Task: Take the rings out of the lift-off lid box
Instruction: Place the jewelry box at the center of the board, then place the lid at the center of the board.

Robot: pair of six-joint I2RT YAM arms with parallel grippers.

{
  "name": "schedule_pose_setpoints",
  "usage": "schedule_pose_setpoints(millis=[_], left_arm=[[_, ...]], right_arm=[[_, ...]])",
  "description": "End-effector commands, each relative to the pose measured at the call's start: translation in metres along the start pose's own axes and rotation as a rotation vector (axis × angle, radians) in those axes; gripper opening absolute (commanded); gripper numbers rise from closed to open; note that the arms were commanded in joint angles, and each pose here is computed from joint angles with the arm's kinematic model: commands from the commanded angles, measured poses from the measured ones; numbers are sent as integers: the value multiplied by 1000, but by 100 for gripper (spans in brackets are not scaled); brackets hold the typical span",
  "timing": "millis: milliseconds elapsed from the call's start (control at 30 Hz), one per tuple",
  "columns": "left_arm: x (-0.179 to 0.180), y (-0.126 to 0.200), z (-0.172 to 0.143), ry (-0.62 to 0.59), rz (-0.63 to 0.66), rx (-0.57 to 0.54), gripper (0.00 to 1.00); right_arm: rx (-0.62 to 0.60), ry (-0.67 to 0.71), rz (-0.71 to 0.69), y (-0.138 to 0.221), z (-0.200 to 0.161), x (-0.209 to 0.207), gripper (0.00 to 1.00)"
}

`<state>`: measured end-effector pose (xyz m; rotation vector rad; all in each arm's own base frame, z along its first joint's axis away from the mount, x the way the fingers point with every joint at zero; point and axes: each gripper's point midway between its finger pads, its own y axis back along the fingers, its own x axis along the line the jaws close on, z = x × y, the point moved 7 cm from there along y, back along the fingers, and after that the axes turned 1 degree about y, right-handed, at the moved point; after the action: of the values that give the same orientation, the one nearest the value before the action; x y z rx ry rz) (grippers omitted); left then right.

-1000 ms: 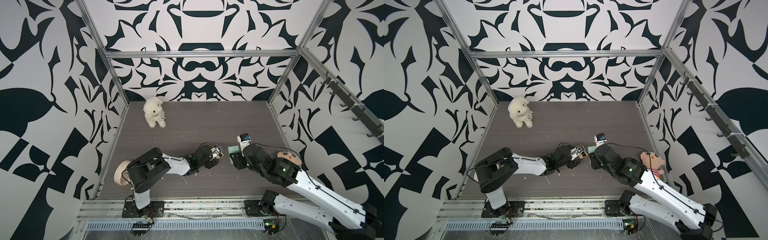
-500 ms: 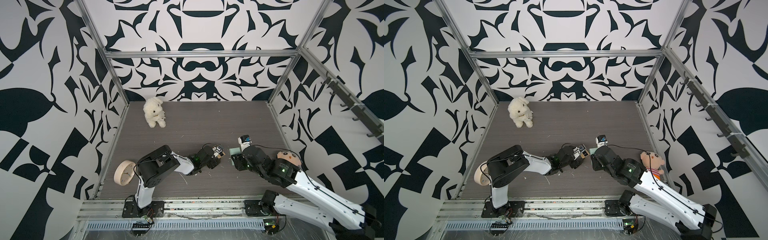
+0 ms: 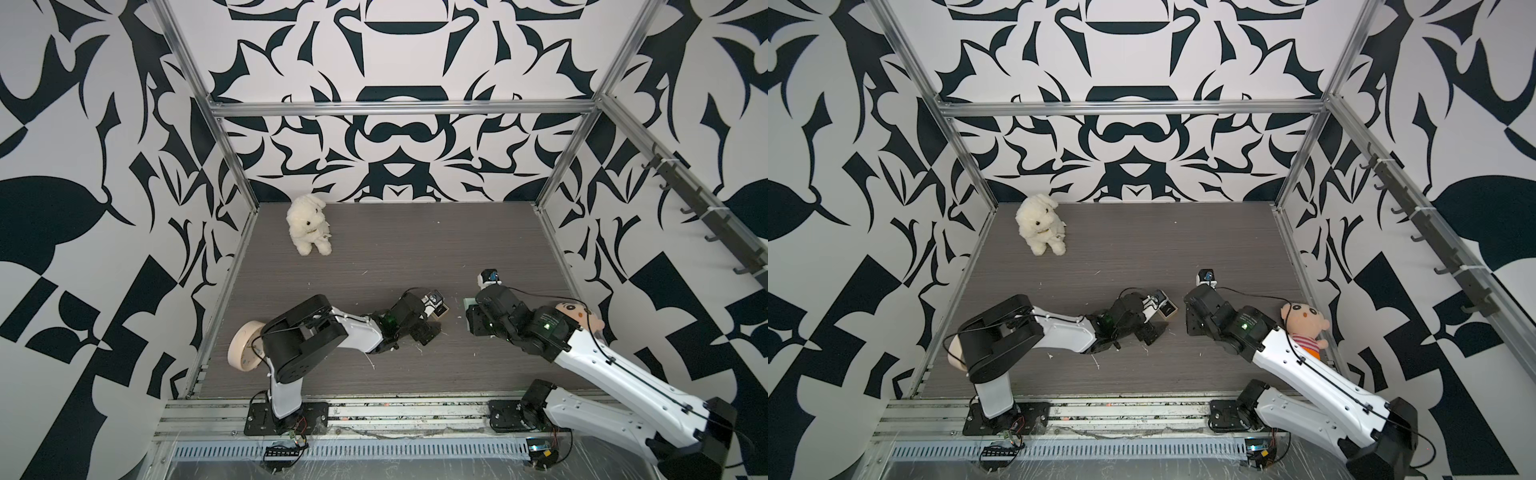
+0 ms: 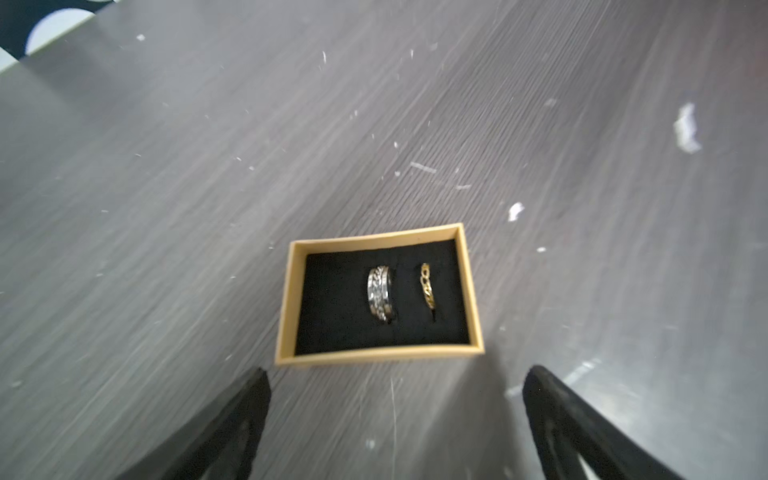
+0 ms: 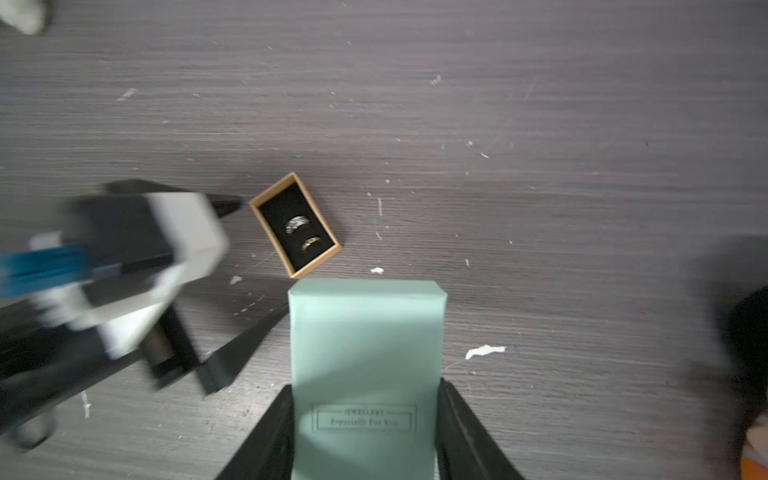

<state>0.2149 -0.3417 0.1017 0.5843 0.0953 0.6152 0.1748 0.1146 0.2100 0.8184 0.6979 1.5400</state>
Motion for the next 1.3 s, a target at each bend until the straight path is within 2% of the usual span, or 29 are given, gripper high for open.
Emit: schedule_pose_setpoints(millis=[0,167,333,433,567,800,1000,1100,1200,1267], left_arm=[[3,33,33,50,-3,-89,99],[19,74,69,112,89,-127,99],[33,116,102,185,142,-89,99],[42,137,111,216,197,-55,99],[52,162,114,260,257,-26,99],[66,185,99,303,351,45,99],[82,207,90,353,451,15,99],[86,217,85,376,474,-24,99],[92,228,85,398,526,-68,99],[97,236,86,423,552,-107,99]], right_arm=[[41,-44,-2,-14,2,-6,52],[114,-65,-67,-44,10,-12,53],[185,-95,-73,-80,12,-12,54],[213,-111,-86,-97,13,-14,54],[226,-110,-125,-110,16,-16,55],[250,-118,-155,-126,15,-19,58],[239,-105,-164,-123,20,-19,72],[215,-101,-209,-113,27,-23,74],[163,-130,-147,-96,34,-18,72],[160,-146,-35,-87,33,-2,69]])
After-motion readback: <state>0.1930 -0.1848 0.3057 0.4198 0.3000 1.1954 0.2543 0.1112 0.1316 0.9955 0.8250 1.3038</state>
